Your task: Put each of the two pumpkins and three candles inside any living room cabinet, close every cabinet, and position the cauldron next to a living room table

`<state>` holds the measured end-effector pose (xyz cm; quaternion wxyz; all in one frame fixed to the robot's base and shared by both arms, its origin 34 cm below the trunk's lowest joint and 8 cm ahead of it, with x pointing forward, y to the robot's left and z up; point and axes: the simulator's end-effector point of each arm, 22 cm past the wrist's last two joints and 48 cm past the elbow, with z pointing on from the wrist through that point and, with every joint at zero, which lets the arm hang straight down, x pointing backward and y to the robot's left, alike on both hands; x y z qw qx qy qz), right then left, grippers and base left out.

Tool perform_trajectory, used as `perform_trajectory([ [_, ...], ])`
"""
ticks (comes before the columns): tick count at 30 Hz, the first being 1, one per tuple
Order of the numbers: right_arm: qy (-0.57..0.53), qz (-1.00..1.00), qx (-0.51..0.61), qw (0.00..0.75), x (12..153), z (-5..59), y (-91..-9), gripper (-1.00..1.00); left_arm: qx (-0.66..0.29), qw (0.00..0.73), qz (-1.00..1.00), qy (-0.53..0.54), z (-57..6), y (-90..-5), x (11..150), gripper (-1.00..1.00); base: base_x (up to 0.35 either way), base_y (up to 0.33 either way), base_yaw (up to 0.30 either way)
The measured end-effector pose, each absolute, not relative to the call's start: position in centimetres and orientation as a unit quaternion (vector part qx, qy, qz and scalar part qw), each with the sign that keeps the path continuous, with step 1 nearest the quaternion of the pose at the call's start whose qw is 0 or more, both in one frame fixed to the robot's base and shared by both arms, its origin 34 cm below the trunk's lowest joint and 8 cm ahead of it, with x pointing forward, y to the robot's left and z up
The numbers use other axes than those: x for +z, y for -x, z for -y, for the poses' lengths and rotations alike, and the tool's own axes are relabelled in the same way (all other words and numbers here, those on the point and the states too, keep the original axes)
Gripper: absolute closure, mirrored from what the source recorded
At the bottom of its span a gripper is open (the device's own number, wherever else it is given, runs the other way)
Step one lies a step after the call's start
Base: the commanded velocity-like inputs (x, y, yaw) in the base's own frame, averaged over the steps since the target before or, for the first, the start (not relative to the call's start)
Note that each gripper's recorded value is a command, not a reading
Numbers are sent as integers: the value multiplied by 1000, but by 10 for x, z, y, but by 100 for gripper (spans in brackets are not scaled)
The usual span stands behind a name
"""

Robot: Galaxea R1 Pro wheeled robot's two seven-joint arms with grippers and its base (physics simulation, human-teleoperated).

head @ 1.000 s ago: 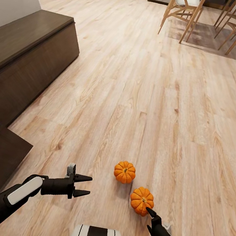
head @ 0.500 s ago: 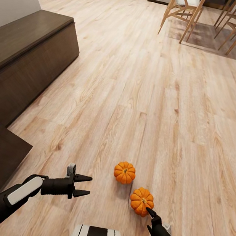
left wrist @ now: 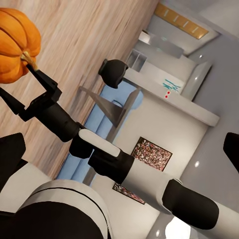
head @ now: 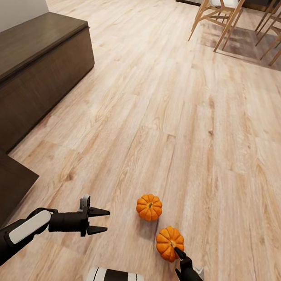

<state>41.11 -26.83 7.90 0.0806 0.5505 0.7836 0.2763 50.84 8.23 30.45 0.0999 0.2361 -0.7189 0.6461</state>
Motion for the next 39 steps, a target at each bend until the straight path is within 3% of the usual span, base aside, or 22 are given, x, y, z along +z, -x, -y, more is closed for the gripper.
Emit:
perform_trajectory([
  [39, -551, -784, 276, 80, 79, 268, -411, -100, 647, 101, 719, -236, -81, -508, 305, -100, 12, 1, 0],
])
